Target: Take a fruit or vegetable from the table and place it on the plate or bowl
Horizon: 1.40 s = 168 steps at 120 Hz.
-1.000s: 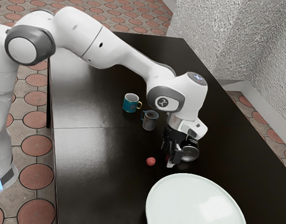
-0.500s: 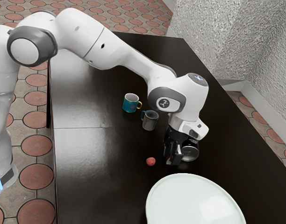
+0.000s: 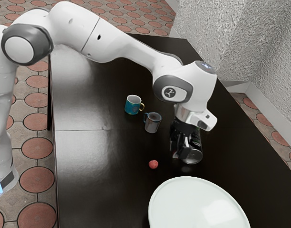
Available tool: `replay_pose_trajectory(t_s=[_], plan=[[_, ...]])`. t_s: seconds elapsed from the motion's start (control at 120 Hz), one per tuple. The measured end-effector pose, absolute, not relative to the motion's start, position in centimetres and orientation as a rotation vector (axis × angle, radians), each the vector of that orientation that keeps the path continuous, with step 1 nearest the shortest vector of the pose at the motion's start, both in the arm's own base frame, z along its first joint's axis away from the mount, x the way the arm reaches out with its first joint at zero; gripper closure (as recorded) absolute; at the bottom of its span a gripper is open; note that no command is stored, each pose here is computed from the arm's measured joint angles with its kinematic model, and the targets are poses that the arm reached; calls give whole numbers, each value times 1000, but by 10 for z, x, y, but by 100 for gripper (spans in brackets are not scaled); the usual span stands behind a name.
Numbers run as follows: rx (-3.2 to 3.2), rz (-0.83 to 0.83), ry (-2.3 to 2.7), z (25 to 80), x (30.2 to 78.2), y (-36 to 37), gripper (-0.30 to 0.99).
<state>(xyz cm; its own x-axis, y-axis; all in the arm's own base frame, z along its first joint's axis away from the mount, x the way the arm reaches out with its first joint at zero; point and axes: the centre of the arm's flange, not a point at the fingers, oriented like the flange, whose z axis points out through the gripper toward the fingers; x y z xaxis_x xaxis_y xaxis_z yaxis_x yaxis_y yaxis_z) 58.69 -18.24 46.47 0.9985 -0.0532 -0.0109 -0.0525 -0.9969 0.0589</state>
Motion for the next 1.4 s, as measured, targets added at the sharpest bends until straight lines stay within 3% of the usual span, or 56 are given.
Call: replay_pose_trajectory(t_s=[0.383, 0.908, 1.242, 1.4], plan=[[3077, -19, -197, 537, 544, -236, 53], [3013, -30, -369, 549, 504, -334, 54], [2947, 99, -375, 568, 503, -368, 53], [2934, 105, -353, 564, 509, -370, 21]])
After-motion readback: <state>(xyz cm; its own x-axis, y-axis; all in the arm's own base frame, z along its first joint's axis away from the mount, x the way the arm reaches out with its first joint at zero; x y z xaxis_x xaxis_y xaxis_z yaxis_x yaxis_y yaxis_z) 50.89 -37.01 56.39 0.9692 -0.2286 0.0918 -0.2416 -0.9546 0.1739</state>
